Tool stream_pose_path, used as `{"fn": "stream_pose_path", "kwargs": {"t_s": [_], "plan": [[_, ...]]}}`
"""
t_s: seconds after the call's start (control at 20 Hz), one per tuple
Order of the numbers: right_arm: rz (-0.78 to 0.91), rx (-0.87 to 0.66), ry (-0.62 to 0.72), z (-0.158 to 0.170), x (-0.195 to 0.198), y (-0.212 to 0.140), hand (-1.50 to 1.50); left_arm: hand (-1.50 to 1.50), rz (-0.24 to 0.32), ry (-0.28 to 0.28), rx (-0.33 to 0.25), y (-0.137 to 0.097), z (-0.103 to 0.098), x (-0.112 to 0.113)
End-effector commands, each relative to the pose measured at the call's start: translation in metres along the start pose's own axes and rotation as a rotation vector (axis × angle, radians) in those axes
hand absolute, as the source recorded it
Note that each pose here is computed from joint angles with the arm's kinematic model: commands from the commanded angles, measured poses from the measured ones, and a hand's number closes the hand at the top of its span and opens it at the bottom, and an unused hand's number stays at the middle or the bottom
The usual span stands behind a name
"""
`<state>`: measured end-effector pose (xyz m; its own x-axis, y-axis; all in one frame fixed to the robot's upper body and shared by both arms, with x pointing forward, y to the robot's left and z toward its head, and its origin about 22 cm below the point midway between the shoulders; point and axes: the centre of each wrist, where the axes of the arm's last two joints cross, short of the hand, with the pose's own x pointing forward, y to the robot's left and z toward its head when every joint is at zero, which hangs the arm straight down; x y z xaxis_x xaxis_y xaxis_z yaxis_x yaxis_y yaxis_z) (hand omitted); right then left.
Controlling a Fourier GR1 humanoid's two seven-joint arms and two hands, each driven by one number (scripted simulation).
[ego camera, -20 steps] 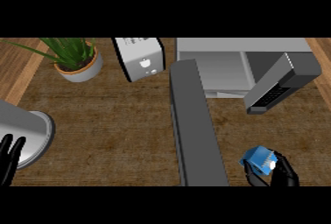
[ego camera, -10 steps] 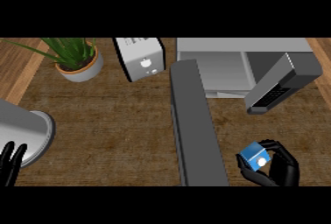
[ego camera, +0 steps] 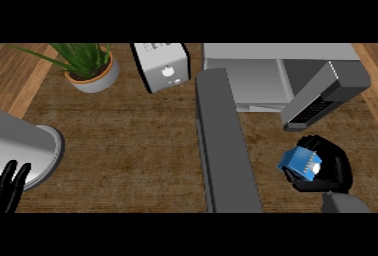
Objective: Pick up the milk, place it into the microwave and close the microwave
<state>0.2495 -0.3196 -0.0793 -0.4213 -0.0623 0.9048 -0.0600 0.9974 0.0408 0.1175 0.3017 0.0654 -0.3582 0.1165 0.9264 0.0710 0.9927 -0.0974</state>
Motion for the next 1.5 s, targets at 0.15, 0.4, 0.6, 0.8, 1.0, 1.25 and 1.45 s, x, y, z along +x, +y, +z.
{"fn": "stream_pose_path", "kwargs": {"t_s": [0.15, 0.4, 0.6, 0.8, 1.0, 1.25, 1.45], "plan": [[-0.024, 0.099, -0.029, -0.038, 0.012, 0.006, 1.5, -1.5, 0.019, 0.013, 0.032, -0.004, 0.002, 0.018], [0.082, 0.086, -0.055, -0.056, 0.033, 0.057, 1.5, -1.5, 0.016, 0.001, 0.023, 0.013, 0.003, 0.006], [0.133, 0.093, 0.005, -0.084, 0.039, 0.072, 1.5, -1.5, -0.017, 0.019, 0.02, 0.008, 0.0, 0.022], [0.167, 0.096, 0.039, -0.133, 0.022, 0.096, 1.5, -1.5, -0.004, 0.016, 0.036, 0.017, 0.002, 0.011], [0.165, 0.122, 0.058, -0.155, 0.011, 0.108, 1.5, -1.5, -0.001, 0.01, 0.024, 0.02, -0.005, 0.006], [0.18, 0.11, 0.071, -0.187, 0.007, 0.109, 1.5, -1.5, -0.006, 0.018, 0.023, 0.028, -0.009, -0.002], [0.211, 0.098, 0.049, -0.202, 0.006, 0.111, 1.5, -1.5, 0.011, 0.01, -0.023, 0.025, -0.011, -0.01]]}}
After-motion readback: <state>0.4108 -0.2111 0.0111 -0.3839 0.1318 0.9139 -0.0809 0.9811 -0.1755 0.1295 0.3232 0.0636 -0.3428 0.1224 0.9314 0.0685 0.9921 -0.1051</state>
